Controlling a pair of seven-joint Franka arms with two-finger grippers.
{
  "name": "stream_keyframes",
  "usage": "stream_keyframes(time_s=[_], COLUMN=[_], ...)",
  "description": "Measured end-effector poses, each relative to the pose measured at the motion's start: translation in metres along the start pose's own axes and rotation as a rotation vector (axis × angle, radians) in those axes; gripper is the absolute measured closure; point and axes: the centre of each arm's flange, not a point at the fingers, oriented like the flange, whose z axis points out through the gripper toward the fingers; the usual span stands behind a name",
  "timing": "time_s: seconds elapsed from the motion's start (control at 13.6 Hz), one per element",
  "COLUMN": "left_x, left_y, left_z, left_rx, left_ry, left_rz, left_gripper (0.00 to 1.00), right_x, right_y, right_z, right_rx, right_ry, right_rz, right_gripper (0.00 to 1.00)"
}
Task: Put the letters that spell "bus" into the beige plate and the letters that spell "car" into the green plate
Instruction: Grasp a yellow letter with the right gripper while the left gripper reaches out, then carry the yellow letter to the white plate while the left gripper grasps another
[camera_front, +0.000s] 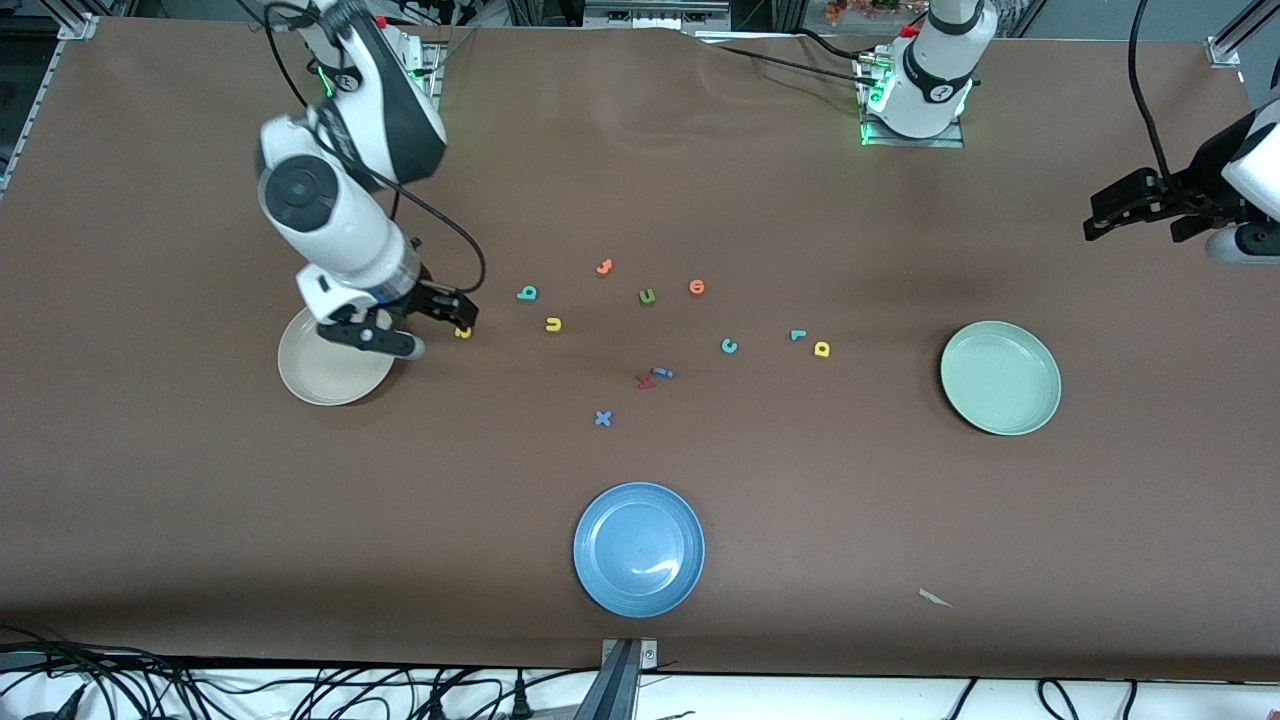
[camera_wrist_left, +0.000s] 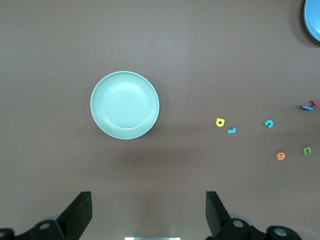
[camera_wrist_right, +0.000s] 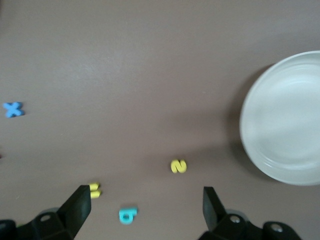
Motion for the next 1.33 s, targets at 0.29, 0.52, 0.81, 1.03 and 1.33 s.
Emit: stream_keyframes(time_s=[0.29, 0.52, 0.81, 1.03, 1.33], left_x=[0.022, 0.028, 0.032, 0.055, 0.072], left_y=[-0.001, -0.001, 0.013, 0.045, 0.081], left_z=[0.038, 0.053, 0.086, 0.127, 0.197], left_rx=[0.003, 0.004, 0.009, 0.02, 0.014], left_ry=[-0.075, -0.106, -0.172, -0.157, -0.079], left_rz=[-0.003, 0.0, 0.023, 0.074, 0.126], left_gripper=[0.0, 0.0, 0.0, 0.0, 0.0], right_x=[-0.014, -0.019, -0.019, -0.021, -0.022], right_y=[0.003, -0.001, -0.003, -0.004, -0.001], right_z=[0.07, 0.102, 0.124, 0.134, 0.136], right_rx=[-0.01, -0.016, -0.001, 0.001, -0.004], right_ry=[-0.026, -0.048, -0.034, -0.033, -0.038], right_rz=[-0.009, -0.018, -0.018, -0.031, -0.091], right_gripper=[0.01, 0.0, 0.0, 0.01, 0.01])
